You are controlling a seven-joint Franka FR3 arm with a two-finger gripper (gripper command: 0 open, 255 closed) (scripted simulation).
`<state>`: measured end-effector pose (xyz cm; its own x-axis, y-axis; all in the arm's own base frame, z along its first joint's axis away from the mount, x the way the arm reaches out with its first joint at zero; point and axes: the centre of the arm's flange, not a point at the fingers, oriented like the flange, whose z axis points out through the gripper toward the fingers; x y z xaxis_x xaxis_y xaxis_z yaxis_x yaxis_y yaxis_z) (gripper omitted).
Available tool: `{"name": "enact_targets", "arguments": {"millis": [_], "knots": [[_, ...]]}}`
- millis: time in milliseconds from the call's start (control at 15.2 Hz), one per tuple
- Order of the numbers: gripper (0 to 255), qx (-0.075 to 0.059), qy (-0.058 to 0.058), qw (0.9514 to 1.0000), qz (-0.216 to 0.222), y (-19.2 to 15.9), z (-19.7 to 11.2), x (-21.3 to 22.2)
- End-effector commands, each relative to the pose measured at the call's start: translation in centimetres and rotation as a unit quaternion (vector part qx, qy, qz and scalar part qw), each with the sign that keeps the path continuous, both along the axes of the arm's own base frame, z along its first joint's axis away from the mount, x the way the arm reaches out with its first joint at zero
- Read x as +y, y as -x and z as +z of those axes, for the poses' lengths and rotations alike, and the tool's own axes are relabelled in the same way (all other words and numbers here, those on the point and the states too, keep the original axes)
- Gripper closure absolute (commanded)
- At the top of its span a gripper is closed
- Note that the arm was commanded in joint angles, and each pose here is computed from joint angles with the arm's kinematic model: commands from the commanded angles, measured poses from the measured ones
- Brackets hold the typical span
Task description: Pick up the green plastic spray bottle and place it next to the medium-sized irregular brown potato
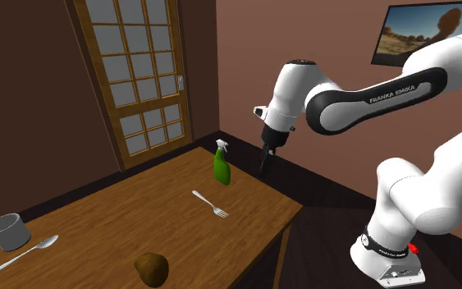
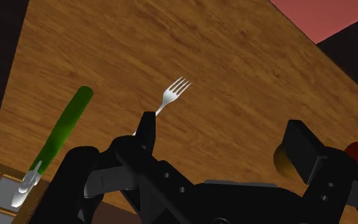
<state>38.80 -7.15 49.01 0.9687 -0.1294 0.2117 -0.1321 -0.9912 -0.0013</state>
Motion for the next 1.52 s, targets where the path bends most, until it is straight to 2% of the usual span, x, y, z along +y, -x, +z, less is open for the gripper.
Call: {"name": "enact_targets", "arguments": {"millis": [0, 330, 726, 1056, 1452], "knots": [[0, -0.015, 0.006, 0.9996, -0.025, -1.0, -1.3, -1.2], [0, -0.044, 0.018, 0.9952, -0.086, -3.8, -4.9, -4.9], [0, -0.080, 0.033, 0.9837, -0.158, -6.7, -8.8, -9.8], [0, -0.109, 0.046, 0.9689, -0.217, -8.7, -11.8, -14.4], [0, -0.142, 0.059, 0.9465, -0.284, -10.6, -15.0, -19.9]]}}
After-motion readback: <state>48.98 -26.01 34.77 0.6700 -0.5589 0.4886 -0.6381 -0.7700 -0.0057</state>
